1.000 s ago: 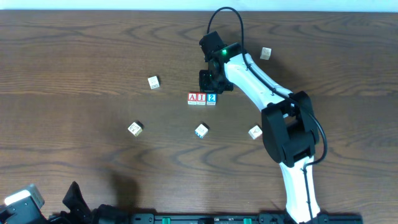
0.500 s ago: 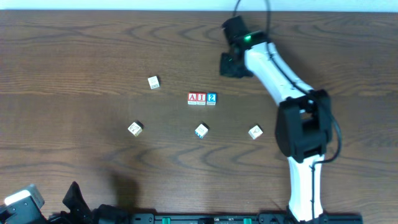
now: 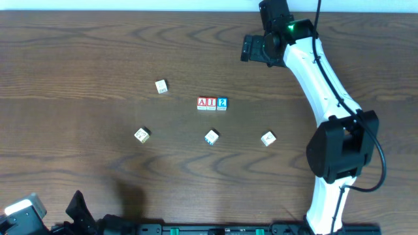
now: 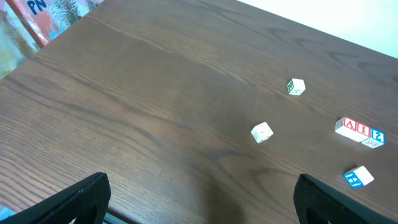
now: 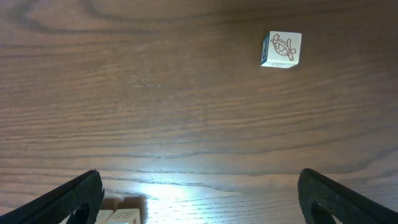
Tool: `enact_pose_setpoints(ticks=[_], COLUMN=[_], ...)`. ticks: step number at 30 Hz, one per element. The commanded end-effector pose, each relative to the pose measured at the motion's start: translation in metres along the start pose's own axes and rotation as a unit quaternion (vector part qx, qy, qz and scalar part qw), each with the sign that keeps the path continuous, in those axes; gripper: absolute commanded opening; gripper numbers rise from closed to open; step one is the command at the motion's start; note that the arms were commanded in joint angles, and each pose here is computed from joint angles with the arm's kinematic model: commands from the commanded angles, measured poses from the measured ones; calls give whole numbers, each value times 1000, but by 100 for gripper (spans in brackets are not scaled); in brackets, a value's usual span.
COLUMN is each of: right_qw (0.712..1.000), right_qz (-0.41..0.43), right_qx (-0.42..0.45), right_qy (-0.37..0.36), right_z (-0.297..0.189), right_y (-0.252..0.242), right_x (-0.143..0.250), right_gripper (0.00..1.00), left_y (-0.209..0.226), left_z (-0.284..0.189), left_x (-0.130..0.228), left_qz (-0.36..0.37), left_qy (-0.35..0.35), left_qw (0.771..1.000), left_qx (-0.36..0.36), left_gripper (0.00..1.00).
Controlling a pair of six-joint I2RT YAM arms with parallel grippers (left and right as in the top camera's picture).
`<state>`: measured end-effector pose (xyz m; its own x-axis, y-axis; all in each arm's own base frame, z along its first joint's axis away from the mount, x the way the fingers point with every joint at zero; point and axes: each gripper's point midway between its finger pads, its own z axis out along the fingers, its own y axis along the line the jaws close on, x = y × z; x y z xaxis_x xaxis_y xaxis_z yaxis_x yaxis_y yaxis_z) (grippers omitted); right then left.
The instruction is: Spell out Ai2
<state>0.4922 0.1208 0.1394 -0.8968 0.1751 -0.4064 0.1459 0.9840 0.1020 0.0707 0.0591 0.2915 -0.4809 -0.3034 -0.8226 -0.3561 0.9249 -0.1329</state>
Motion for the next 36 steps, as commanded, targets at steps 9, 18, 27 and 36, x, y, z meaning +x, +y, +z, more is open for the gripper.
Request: enact_pose_setpoints(ticks=[9, 18, 27, 36], right_qw=[995, 954, 914, 912], right_qz=[-23, -70, -42, 34], right_qx=[-48, -177, -78, 43], right_qy=[-86, -231, -396, -405], right_z=[-103, -286, -405, -346], right_y=[22, 63, -46, -154], right_x=[-6, 25, 38, 100], right_gripper=[99, 99, 99, 99], left_y=[2, 2, 2, 2], left_z=[-1, -1, -1, -1], left_x=[-1, -1, -1, -1], left_qz=[-2, -2, -2, -2], left_qy=[-5, -5, -5, -5], left_qw=[1000, 1000, 1000, 1000], left_qx=[-3, -3, -3, -3], left_gripper=[95, 95, 95, 95])
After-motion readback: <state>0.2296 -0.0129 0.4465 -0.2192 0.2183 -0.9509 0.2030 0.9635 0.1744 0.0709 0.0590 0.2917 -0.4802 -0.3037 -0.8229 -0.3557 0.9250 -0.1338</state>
